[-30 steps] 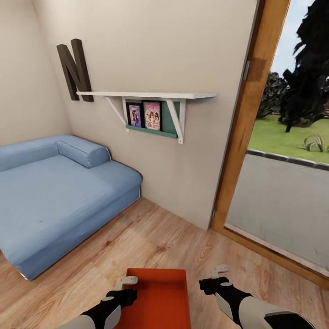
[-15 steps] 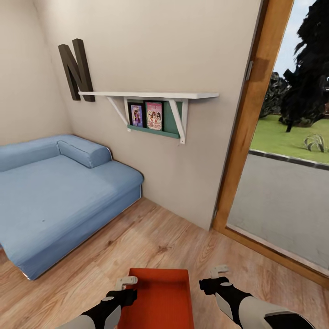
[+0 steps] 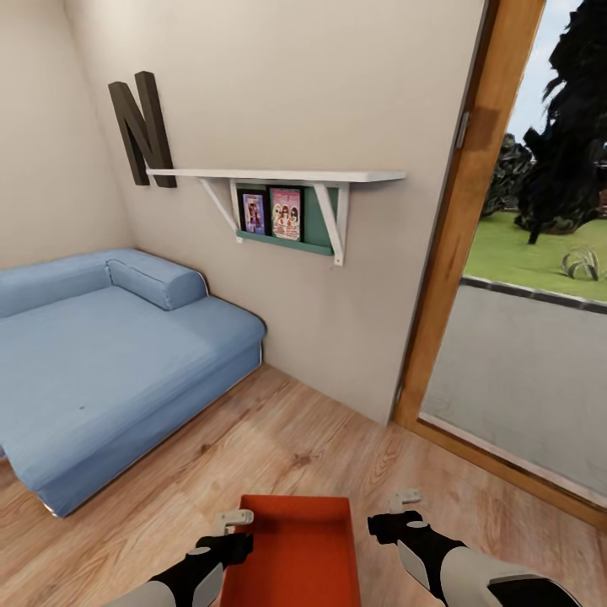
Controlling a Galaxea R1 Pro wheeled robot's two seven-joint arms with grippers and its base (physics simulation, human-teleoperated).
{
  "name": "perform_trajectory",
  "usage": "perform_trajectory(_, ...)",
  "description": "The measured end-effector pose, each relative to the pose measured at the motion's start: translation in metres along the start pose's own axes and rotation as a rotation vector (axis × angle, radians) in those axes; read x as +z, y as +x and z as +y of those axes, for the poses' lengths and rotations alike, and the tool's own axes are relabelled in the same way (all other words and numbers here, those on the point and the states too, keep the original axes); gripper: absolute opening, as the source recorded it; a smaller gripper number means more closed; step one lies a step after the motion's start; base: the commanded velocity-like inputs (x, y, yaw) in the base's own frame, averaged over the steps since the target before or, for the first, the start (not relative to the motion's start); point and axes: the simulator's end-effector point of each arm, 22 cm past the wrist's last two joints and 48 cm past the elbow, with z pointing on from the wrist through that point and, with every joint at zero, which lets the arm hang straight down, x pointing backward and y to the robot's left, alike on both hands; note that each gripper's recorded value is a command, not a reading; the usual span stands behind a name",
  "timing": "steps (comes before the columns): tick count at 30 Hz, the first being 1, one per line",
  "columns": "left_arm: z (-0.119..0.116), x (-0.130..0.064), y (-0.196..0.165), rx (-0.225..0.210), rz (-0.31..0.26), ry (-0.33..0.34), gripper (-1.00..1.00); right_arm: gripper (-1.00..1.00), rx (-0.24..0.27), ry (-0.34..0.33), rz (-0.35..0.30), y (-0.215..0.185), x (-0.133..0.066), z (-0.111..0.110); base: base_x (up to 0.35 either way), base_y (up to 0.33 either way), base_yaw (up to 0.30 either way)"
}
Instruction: Move the two storage containers from the living room to the garage. In the garage, place one container on the floor and stack the other container on top of it (either order is fine).
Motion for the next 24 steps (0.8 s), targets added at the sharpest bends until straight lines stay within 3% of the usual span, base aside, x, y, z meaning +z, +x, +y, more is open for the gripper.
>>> perform_trajectory(24, 0.0000, -0.0002, 0.0001, 0.000, 0.000, 0.000, 1.00, 1.00, 0.000, 0.000, 0.000, 0.0002, -0.0002, 0.0001, 0.043, 0.027, 0.000)
